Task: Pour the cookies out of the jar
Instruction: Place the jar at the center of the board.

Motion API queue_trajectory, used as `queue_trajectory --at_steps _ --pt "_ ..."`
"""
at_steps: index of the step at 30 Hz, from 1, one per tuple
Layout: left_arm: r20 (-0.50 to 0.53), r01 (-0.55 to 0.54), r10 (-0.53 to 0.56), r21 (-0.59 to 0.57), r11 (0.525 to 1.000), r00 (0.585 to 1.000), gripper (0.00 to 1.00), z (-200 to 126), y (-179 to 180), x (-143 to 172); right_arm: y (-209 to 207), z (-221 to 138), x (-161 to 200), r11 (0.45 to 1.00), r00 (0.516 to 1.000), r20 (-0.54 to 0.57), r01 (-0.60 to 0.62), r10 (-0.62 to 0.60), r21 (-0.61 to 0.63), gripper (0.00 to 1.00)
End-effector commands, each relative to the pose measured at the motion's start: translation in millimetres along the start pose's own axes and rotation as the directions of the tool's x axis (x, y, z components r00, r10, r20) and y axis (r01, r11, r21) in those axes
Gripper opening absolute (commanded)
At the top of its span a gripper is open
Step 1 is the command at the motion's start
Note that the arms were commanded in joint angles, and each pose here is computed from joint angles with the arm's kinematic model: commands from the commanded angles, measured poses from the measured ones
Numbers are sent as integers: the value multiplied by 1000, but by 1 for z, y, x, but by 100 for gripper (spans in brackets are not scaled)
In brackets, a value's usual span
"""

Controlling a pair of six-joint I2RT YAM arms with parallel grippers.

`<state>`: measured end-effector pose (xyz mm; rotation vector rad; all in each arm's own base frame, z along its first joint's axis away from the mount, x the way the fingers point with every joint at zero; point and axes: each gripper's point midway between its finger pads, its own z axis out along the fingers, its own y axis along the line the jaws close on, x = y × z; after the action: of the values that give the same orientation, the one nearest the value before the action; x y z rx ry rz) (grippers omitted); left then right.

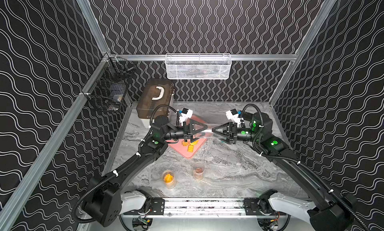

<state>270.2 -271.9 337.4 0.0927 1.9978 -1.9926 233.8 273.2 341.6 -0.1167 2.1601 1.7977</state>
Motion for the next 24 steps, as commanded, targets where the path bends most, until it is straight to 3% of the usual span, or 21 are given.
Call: queue_trajectory --at_steps 1,10,15,17,20,24 --pt "-7 -40 40 -4 999 999 99 -4 -4 1 0 -2 -2 1000 1000 16 14 -14 4 66" --pt "29 -38 40 -88 995 999 99 -33 10 -8 -13 -11 -1 998 999 29 13 -15 62 66" --pt "63 -54 69 -212 976 996 99 -68 28 -14 -29 -24 -5 993 998 60 -2 -5 121 66" --pt "64 -57 81 -314 948 995 99 -83 42 -10 -37 -28 -4 986 998 66 0 -11 169 66" --pt "41 -86 122 -491 867 992 99 -103 65 -1 -59 -37 0 956 997 67 2 -23 292 66" --pt "26 -109 159 -617 779 987 99 -120 86 5 -93 -49 3 883 999 49 -1 -25 470 66"
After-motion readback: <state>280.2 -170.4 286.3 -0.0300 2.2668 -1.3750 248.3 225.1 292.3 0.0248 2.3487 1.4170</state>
